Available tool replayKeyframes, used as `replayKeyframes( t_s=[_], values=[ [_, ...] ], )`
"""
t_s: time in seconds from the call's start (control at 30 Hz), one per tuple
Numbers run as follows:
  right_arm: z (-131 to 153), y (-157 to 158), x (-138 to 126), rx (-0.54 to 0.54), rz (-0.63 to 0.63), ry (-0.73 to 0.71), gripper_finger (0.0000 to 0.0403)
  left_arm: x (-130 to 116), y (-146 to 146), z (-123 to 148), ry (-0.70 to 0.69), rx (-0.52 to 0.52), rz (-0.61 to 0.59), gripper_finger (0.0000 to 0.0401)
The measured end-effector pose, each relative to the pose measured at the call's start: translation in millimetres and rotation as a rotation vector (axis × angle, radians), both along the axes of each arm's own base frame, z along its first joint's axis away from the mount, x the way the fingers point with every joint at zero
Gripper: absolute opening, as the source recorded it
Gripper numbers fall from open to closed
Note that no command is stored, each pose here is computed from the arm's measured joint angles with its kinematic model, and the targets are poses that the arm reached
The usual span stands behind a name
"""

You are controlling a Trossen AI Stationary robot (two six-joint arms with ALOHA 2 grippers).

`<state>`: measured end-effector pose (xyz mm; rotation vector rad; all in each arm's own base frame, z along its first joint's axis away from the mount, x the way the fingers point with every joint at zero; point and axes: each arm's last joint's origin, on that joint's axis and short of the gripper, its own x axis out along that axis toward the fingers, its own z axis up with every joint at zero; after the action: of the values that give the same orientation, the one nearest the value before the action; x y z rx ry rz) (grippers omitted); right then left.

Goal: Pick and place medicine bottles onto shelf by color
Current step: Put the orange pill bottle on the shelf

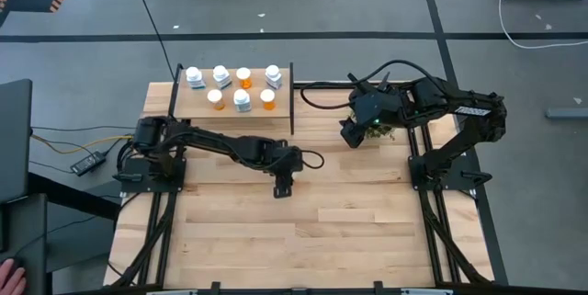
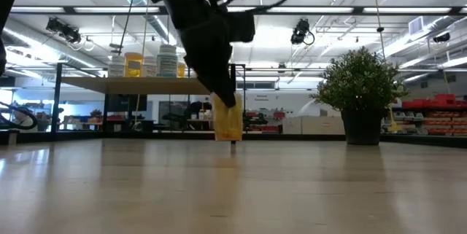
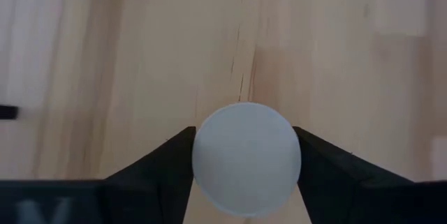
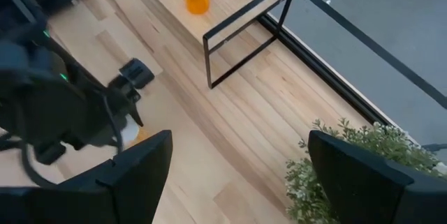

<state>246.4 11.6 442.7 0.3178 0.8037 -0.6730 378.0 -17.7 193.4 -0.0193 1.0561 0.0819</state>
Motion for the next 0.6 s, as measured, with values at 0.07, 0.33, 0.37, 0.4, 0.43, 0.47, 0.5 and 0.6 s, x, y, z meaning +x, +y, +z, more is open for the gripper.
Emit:
replayKeyframes(
  t_s=[0.07, 0.33, 0.37, 0.4, 0.43, 0.47, 0.5, 0.6],
  values=[
    [-0.6, -0.1, -0.9, -0.001, 0.0, 0.012, 0.0342, -2.8, 0.2, 7.9, -0.016, -0.005, 0.007, 0.0222],
    [-2.6, -0.8, -4.8, -0.015, -0.006, 0.058, 0.0342, -27.5, 1.6, 47.1, -0.035, -0.02, 0.038, 0.0219],
    [-2.7, -1.0, -5.2, -0.023, -0.01, 0.062, 0.0342, -32.2, 1.8, 52.5, -0.031, -0.022, 0.044, 0.022],
    [-2.8, -1.3, -5.7, -0.031, -0.014, 0.066, 0.0342, -37.9, 2.4, 55.4, -0.006, -0.021, 0.047, 0.0222],
    [-2.9, -1.5, -6.1, -0.035, -0.017, 0.069, 0.0342, -42.7, 2.8, 60.0, 0.002, -0.021, 0.049, 0.0224],
    [-2.9, -1.7, -6.2, -0.043, -0.024, 0.069, 0.0342, -47.6, 3.1, 65.3, 0.003, -0.023, 0.054, 0.0226],
    [-2.9, -1.9, -6.4, -0.047, -0.027, 0.07, 0.0342, -53.0, 3.4, 68.5, 0.021, -0.024, 0.064, 0.0228],
    [-3.0, -1.9, -6.7, -0.049, -0.027, 0.073, 0.0342, -68.9, 4.8, 82.1, 0.037, -0.012, 0.086, 0.0229]
  ],
)
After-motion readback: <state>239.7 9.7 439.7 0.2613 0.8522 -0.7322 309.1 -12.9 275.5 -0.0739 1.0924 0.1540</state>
